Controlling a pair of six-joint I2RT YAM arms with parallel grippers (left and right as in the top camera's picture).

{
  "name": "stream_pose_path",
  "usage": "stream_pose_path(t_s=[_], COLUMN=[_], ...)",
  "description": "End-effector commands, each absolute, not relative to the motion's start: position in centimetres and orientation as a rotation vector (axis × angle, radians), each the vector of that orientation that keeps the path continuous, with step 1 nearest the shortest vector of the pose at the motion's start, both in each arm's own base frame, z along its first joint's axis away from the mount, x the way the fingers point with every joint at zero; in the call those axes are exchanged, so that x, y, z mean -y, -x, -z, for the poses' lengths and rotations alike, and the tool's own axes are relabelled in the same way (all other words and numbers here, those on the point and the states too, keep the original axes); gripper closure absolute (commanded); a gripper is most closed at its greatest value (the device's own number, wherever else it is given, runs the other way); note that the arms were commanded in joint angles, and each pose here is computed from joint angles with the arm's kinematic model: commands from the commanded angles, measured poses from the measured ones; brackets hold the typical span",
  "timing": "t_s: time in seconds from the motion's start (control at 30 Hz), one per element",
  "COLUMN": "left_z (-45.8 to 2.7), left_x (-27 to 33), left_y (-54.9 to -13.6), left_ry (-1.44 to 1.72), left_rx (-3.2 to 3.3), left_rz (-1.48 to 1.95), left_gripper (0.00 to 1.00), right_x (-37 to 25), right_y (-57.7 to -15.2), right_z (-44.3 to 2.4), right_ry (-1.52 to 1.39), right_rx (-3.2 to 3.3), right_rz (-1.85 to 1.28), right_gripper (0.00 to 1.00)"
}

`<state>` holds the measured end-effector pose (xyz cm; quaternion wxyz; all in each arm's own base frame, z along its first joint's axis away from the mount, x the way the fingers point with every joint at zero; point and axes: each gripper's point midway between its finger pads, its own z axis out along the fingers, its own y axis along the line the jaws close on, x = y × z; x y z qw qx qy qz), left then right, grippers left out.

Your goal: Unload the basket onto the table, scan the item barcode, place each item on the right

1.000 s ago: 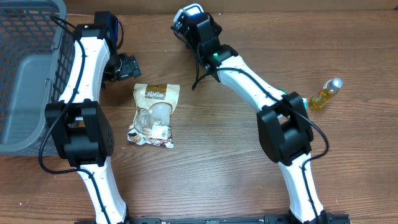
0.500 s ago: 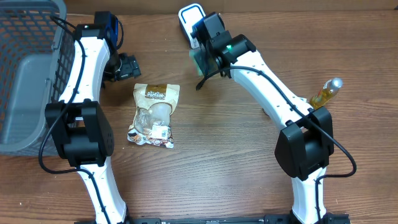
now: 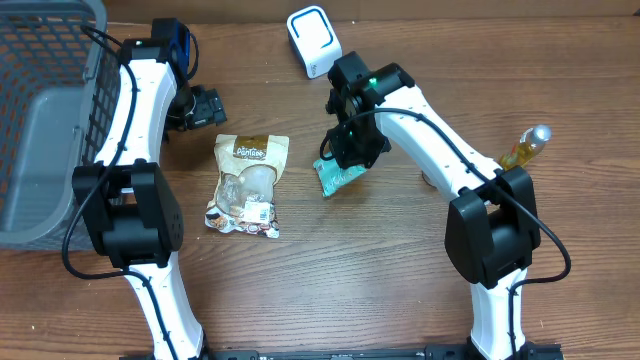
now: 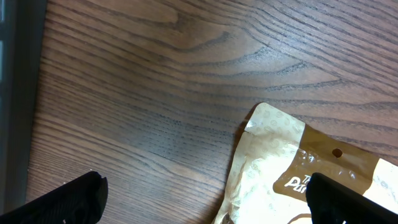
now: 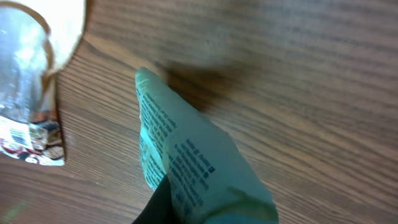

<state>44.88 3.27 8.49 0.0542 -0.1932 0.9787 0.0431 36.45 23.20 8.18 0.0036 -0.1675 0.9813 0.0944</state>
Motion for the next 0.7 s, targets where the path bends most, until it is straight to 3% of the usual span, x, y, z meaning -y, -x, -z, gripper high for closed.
stream_pose_path(t_s=[0.0,0.07,0.17,0.23,0.37,0.53,0.67], left_z=[-8.8,-8.8,-8.8,-8.8,-8.8,-8.8,-8.8], left_x=[-3.7,-3.7,-3.7,-3.7,-3.7,-3.7,-3.7], left_y=[-45.1,-45.1,-45.1,-45.1,-45.1,-45.1,-45.1], left_ry=[0.583,0.583,0.583,0.583,0.583,0.583,0.583], left_rx=[-2.963,-2.963,-2.963,-2.963,-2.963,-2.963,-2.963], left_rz=[-0.147,-0.147,-0.147,-0.147,-0.147,-0.147,-0.147], left_gripper=[0.00,0.00,0.00,0.00,0.00,0.00,0.00], right_x=[-22.1,-21.2,-19.7,-19.2,-19.1,-21.2,-24.2], right_y=[-36.6,-36.9,-37.6,-38.0,-39.3,-40.1,-39.6], right_z=[-7.8,-7.2,-6.5,-6.4,-6.5,-6.7,-6.7], right_ry=[0.484,0.472,0.452,0.439,0.381,0.066,0.055], right_rx=[-3.079,-3.078,-3.063,-3.053,-3.017,-3.008,-3.006], right_rz=[-0.260,-0.198,-0.085,-0.055,-0.067,-0.230,-0.373], right_gripper=[0.90,0.85,0.72,0.53,0.36,0.39,0.44])
